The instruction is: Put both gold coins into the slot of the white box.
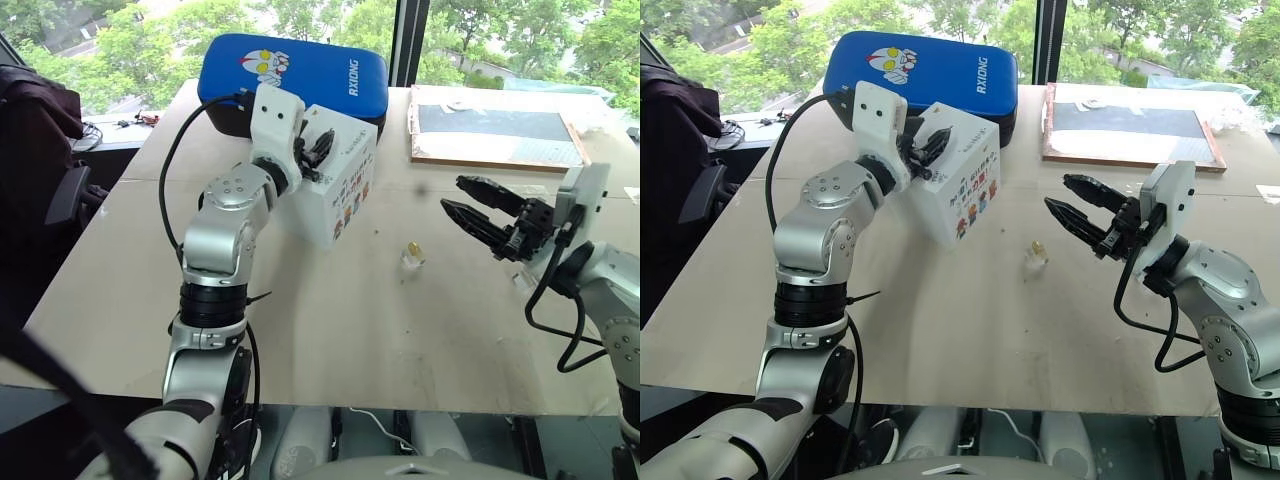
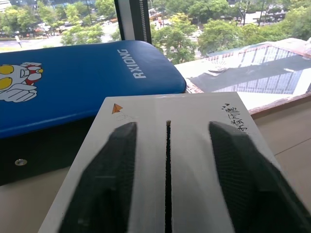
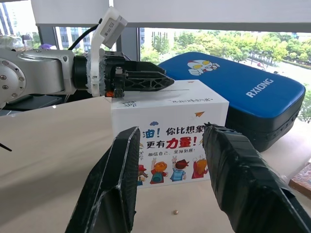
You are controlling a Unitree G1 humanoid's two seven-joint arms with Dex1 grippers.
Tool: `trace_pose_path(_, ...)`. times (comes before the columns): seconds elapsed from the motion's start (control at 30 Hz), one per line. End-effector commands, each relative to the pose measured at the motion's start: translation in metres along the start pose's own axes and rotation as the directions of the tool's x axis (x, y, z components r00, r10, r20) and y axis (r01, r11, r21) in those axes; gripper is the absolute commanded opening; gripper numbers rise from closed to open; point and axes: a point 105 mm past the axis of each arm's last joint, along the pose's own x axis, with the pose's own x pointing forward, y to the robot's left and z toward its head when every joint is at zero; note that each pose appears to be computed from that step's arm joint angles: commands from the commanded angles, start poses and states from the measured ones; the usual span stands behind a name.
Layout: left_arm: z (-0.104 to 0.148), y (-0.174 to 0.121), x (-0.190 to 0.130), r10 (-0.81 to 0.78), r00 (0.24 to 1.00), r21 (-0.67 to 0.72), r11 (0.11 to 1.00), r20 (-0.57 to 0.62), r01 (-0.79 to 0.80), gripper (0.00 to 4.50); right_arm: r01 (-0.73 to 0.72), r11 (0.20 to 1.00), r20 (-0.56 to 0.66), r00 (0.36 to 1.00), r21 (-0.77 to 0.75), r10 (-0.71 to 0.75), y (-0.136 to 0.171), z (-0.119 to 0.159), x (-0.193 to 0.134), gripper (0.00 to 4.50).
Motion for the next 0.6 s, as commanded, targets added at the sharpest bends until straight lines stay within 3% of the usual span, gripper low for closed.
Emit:
trace_pose_path(0.03,-0.038,-0.001,0.001,-0.003,0.991,-0.032,0.999,-0.131,-0.002,4.14,-0.005,0.999,0.030,1.000,-0.046,0.006,0.002,0.012,-0.003,2.22)
trace_pose_path(0.17,-0.028,0.004,0.002,0.011,0.997,-0.022,1.000,-0.073,-0.012,4.14,-0.003,0.999,0.002,1.000,-0.050,0.003,0.001,0.008,-0.004,2.22)
trace_pose_path(0.3,-0.001,0.005,-0.003,-0.041,0.996,-0.058,0.997,0.084,0.046,4.14,-0.003,0.996,-0.182,0.983,-0.089,-0.013,0.003,-0.027,-0.008,2.22)
trace_pose_path(0.47,0.039,-0.017,-0.035,-0.339,0.897,-0.078,0.924,0.285,0.374,4.14,0.076,0.993,-0.313,0.944,-0.094,-0.102,0.002,-0.072,0.000,2.22)
trace_pose_path(0.6,0.034,-0.030,-0.065,-0.540,0.809,-0.058,0.822,0.232,0.566,4.14,0.153,0.988,-0.344,0.927,-0.026,-0.152,0.006,-0.098,0.013,2.22)
